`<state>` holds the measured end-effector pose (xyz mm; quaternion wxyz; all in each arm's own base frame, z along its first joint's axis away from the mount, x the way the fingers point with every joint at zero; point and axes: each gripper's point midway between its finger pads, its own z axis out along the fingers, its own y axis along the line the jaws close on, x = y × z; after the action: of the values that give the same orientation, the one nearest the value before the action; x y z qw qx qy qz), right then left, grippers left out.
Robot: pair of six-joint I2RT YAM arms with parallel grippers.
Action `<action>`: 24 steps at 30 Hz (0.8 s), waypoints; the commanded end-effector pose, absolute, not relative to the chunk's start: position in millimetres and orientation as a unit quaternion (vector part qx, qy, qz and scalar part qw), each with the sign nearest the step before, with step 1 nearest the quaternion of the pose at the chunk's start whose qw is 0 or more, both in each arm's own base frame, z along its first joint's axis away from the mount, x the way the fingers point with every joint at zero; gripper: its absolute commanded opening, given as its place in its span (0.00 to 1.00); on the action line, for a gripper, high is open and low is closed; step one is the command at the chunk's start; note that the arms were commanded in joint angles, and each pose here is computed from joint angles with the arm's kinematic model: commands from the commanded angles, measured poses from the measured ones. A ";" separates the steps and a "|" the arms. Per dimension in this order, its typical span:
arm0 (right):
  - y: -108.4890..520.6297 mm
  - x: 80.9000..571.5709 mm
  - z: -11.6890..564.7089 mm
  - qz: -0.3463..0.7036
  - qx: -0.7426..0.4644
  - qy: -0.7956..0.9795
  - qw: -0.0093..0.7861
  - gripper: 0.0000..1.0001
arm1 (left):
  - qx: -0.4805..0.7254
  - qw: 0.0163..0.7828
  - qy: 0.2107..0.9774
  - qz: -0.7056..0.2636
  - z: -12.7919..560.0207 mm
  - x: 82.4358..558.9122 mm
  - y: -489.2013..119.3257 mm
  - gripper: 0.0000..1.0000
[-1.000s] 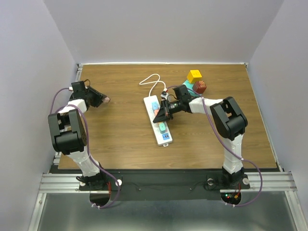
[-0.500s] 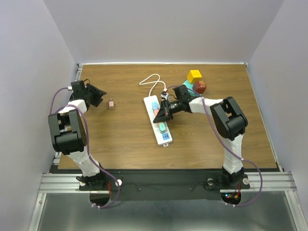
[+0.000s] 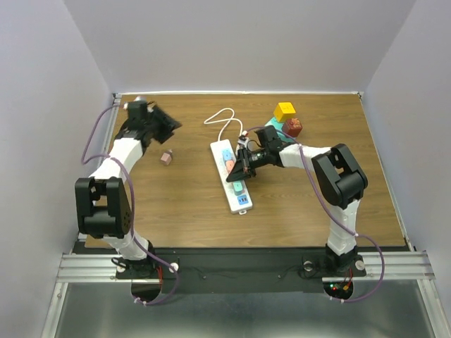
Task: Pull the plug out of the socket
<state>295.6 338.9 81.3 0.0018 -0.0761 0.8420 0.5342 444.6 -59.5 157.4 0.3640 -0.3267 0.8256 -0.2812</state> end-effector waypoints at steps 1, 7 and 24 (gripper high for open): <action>306.8 288.9 24.2 0.426 -0.019 0.905 0.000 0.00 | -0.215 0.368 0.854 -0.300 201.2 437.0 -138.0 0.56; 305.2 285.7 21.8 0.426 -0.006 0.905 -0.011 0.01 | -0.158 0.296 0.904 -0.264 155.5 422.6 -210.1 0.52; 290.4 273.0 11.5 0.418 0.022 0.908 -0.019 0.00 | -0.104 0.253 0.944 -0.187 116.2 409.4 -283.0 0.53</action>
<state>274.5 322.3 79.0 -0.0074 -0.0453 0.8517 0.5220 406.3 -276.8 90.7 0.2302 -0.1016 0.9505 -0.1823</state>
